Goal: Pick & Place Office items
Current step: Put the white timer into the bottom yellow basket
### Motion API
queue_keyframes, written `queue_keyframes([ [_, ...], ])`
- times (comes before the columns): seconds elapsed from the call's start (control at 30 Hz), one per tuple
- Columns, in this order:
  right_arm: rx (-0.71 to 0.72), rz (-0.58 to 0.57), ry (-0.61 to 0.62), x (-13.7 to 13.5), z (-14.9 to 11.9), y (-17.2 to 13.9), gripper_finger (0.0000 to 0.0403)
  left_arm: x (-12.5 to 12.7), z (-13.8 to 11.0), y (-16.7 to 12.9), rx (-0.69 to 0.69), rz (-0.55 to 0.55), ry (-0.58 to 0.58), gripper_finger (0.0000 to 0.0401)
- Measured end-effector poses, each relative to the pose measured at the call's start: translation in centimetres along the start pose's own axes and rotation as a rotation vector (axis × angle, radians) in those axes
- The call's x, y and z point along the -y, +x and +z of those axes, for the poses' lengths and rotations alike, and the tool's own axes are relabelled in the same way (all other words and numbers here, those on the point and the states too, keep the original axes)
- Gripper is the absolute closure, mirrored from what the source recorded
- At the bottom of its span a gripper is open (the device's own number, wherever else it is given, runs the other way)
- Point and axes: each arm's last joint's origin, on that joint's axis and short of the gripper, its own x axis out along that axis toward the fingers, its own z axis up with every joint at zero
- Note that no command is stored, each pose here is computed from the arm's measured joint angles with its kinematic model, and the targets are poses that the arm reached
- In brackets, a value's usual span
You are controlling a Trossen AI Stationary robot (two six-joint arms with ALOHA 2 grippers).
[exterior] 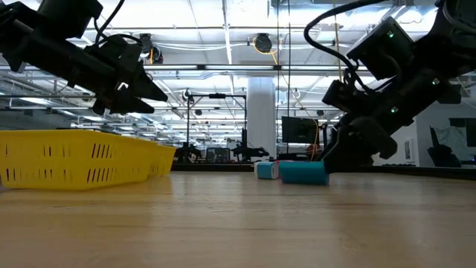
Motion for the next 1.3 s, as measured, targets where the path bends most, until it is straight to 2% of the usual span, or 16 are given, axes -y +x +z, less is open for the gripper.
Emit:
queue_keyframes([
  [0.17,0.012,0.002,0.004,0.01,0.19,-0.09,0.0165,0.0,0.0,0.0,0.0,0.0,0.001,0.0107],
  [0.4,-0.047,-0.006,-0.015,0.11,-0.4,-0.1,0.0165,0.0,-0.01,0.0,-0.001,0.0,0.002,0.0107],
  [0.6,-0.053,-0.013,0.018,0.27,-0.44,-0.05,0.0167,-0.01,-0.01,0.0,0.0,0.002,0.002,0.0107],
  [0.83,-0.062,0.052,0.058,0.45,-0.34,0.09,0.0203,0.0,0.0,0.0,0.001,0.002,-0.015,0.0107],
  [1.0,-0.048,0.052,0.058,0.42,-0.22,0.1,0.0232,0.0,0.0,0.0,0.001,0.001,-0.024,0.0107],
  [1.3,-0.042,0.05,0.053,0.44,-0.16,0.11,0.024,0.0,0.0,0.0,0.001,0.001,-0.053,0.0107],
])
